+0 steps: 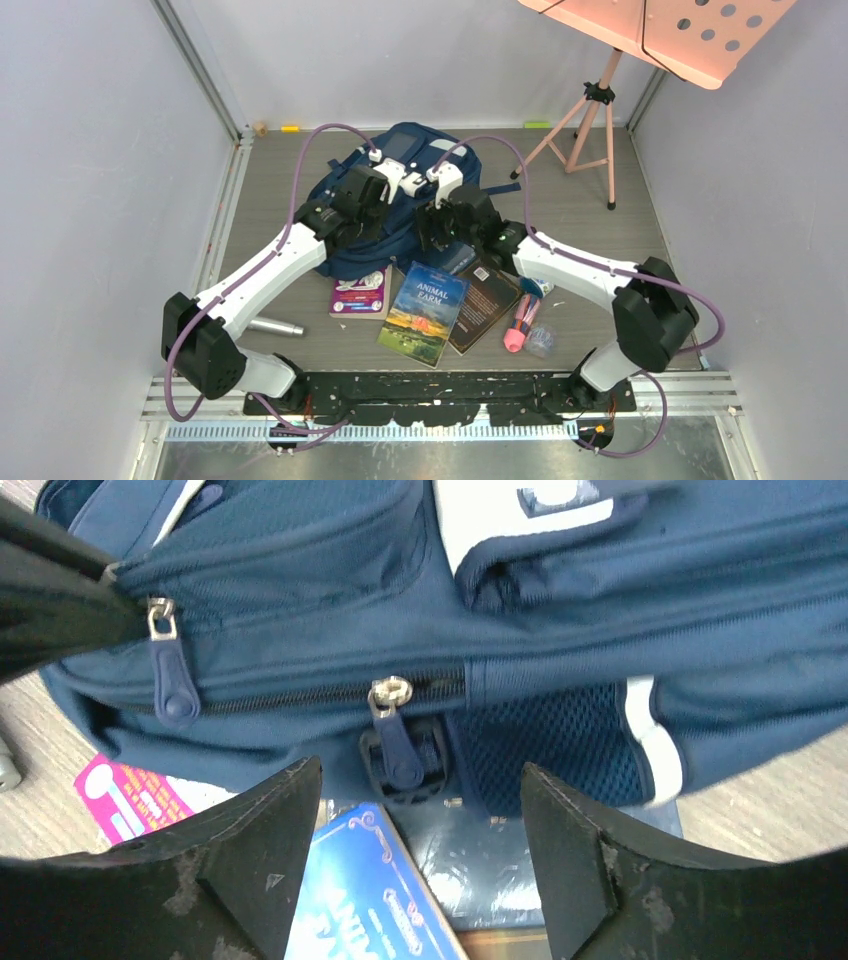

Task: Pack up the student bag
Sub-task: Unzip the student bag at the center of the board.

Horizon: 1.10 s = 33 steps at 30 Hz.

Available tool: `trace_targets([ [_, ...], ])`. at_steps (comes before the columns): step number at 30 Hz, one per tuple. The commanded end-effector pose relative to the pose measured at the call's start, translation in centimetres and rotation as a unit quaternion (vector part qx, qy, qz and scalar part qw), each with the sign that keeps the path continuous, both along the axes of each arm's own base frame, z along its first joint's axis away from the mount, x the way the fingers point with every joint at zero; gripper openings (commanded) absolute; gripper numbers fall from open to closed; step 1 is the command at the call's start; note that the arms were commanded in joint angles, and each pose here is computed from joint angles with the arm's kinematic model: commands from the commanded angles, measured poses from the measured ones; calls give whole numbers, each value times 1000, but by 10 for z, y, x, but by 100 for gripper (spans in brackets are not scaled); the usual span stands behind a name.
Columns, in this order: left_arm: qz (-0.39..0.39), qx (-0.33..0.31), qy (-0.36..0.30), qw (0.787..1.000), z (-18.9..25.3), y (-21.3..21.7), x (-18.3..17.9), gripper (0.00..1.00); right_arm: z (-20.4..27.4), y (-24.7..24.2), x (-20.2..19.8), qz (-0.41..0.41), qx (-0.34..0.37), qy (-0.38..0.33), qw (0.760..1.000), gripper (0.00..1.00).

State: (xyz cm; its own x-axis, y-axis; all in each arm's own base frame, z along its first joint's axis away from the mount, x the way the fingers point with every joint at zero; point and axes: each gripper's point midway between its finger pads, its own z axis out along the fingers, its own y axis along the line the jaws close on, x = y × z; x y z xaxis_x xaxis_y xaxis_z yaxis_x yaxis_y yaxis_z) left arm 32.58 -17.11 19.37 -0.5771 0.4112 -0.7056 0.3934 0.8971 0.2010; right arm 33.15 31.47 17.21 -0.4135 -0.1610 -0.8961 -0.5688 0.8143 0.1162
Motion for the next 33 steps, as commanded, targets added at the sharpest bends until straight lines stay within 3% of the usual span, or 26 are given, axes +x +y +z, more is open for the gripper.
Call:
trace_targets([
  [1, 8, -40, -76, 996, 40, -6, 19, 0, 18, 20, 15, 43, 6, -26, 999, 75],
  [6, 9, -43, -79, 996, 42, -6, 19, 0, 7, 27, 23, 61, 11, -5, 998, 64],
  [15, 4, -47, -78, 996, 44, -7, 17, 0, -17, 42, 10, 111, 16, 40, 993, 59],
  [19, 4, -46, -82, 996, 46, -6, 17, 0, -25, 39, 15, 96, 6, 44, 994, 41],
  [22, 1, -48, -87, 995, 51, -6, 16, 0, -23, 37, 18, 78, 14, 45, 996, 15],
  [24, -5, -54, -94, 994, 58, -6, 14, 17, -15, 36, 23, 53, 33, 34, 997, 3],
  [26, -8, -67, -104, 992, 70, -7, 9, 47, -8, 36, 24, 30, 50, 28, 998, 1],
  [28, -12, -84, -119, 989, 87, -10, 1, 66, -2, 33, 26, -5, 61, 19, 998, 0],
  [30, -22, -105, -137, 985, 105, -17, -14, 74, 7, 34, 27, -31, 74, 15, 997, 0],
  [33, -22, -134, -137, 981, 110, -24, -38, 74, 16, 37, 28, -59, 98, 18, 993, 0],
])
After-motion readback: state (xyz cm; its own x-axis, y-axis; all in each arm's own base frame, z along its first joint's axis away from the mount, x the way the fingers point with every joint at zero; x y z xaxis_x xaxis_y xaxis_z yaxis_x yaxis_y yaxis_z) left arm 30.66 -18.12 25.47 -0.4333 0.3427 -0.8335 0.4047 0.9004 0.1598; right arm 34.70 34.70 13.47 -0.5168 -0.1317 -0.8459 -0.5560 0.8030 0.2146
